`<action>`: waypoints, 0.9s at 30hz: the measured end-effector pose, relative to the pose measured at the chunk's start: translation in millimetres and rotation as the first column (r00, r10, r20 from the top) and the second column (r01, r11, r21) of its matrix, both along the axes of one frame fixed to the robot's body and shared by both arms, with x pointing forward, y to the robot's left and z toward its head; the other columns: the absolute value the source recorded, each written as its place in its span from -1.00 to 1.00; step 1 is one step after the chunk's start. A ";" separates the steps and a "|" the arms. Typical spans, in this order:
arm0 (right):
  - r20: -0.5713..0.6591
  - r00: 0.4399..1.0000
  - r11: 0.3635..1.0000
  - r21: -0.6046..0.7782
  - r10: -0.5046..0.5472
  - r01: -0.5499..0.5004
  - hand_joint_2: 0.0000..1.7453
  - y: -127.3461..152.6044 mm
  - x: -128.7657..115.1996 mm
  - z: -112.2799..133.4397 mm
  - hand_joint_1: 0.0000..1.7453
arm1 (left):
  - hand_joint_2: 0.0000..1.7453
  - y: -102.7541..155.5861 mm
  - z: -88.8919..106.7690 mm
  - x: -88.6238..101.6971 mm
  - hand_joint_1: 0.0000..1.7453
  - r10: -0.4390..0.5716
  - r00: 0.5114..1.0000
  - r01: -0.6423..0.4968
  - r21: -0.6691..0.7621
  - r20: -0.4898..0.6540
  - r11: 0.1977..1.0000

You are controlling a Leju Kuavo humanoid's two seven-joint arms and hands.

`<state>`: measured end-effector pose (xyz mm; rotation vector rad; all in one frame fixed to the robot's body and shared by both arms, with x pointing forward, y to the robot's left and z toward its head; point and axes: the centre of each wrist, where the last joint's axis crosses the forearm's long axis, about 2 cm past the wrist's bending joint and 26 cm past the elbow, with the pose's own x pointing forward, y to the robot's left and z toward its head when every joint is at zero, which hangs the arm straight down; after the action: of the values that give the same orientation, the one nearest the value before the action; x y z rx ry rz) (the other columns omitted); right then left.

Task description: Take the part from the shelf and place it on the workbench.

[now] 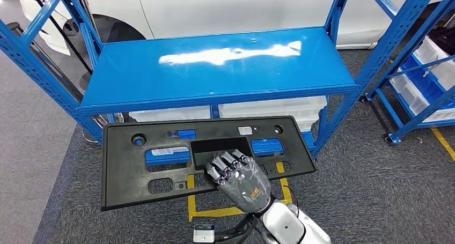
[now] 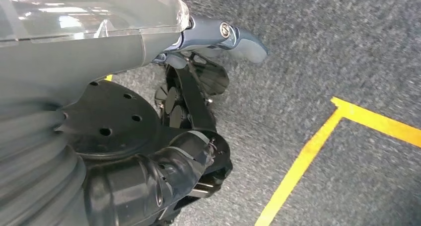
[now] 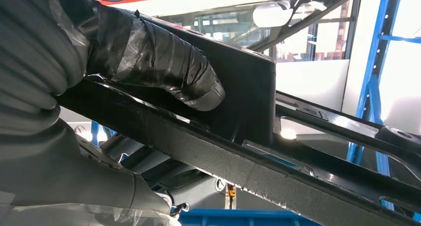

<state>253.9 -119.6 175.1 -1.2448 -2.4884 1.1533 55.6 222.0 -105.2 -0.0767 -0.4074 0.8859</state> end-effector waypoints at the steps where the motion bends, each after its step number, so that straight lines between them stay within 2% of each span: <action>1: 0.000 1.000 1.000 0.000 0.000 0.000 1.00 0.0 0.0 0.0 1.00 | 1.00 0.0 0.0 -0.1 -1.00 0.000 1.000 0.000 0.000 0.000 1.000; 19: -0.005 1.000 1.000 0.006 0.000 0.000 1.00 0.4 -0.7 -0.4 1.00 | 1.00 0.7 0.1 1.5 -1.00 0.002 1.000 -0.002 0.000 0.001 1.000; 27: -0.029 0.999 0.997 0.068 0.042 -0.040 1.00 -1.1 -1.5 7.3 1.00 | 1.00 0.8 0.0 1.0 -1.00 0.003 1.000 -0.003 0.000 0.002 1.000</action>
<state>252.4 -120.8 182.4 -1.1557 -2.5192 1.0792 56.6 222.9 -105.2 -0.0769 -0.4100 0.8884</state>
